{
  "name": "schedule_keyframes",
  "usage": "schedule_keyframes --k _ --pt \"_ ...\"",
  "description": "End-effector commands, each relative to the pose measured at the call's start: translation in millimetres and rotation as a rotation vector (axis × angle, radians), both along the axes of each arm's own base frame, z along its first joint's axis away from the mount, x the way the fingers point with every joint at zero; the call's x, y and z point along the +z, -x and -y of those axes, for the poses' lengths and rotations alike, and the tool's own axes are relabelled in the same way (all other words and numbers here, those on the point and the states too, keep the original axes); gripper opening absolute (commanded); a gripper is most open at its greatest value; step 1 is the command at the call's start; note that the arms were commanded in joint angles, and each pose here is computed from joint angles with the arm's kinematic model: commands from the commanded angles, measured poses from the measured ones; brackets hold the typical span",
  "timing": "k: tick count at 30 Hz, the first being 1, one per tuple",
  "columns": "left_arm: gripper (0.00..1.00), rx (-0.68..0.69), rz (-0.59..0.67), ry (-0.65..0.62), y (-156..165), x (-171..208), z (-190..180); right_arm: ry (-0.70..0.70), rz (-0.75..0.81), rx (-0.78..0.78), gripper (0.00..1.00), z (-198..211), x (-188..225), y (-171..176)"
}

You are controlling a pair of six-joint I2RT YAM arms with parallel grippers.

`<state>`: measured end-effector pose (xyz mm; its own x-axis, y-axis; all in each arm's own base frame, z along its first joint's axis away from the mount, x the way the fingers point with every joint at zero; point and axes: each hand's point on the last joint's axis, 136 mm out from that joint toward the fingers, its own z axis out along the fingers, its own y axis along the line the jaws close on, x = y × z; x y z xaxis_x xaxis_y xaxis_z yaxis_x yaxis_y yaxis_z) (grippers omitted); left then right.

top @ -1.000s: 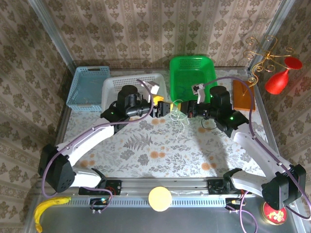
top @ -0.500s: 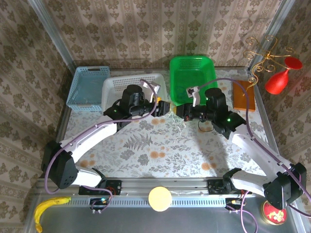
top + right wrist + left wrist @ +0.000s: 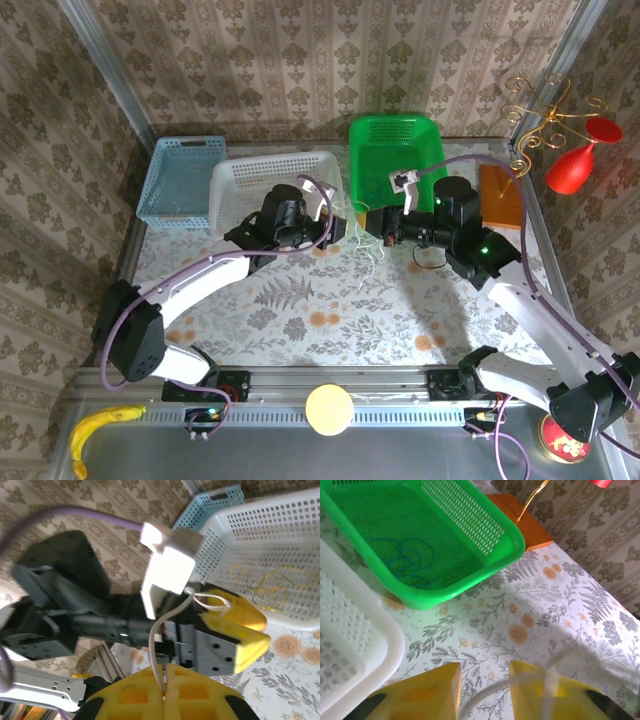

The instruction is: Untangle the cables

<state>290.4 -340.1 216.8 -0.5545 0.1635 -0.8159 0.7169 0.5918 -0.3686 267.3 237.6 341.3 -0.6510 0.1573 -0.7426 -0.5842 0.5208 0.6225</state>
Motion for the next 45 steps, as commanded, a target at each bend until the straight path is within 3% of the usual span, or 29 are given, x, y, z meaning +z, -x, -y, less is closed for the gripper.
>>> schedule_keyframes --k 1,4,8,11,22,30,36,45 --pt "0.30 0.003 0.007 -0.014 -1 -12 2 -0.050 0.057 0.024 0.00 2 37 16" --pt "0.29 0.013 0.001 -0.026 -2 -21 -1 -0.060 0.083 0.021 0.00 5 51 21" --pt "0.17 0.021 -0.002 -0.022 -1 -23 -5 -0.061 0.101 0.017 0.00 7 59 23" --pt "0.16 0.023 0.010 -0.006 1 -17 -8 -0.054 0.101 0.012 0.00 8 57 22" --pt "0.36 0.046 0.028 0.220 20 34 -33 0.011 0.067 -0.049 0.00 11 25 5" --pt "0.49 -0.056 0.105 0.428 52 84 -39 0.059 0.036 -0.087 0.00 13 2 -7" --pt "0.51 -0.117 0.120 0.507 65 103 -33 0.080 0.015 -0.110 0.00 14 -12 -15" --pt "0.51 -0.161 0.098 0.531 76 100 -23 0.087 0.005 -0.123 0.00 15 -18 -19"
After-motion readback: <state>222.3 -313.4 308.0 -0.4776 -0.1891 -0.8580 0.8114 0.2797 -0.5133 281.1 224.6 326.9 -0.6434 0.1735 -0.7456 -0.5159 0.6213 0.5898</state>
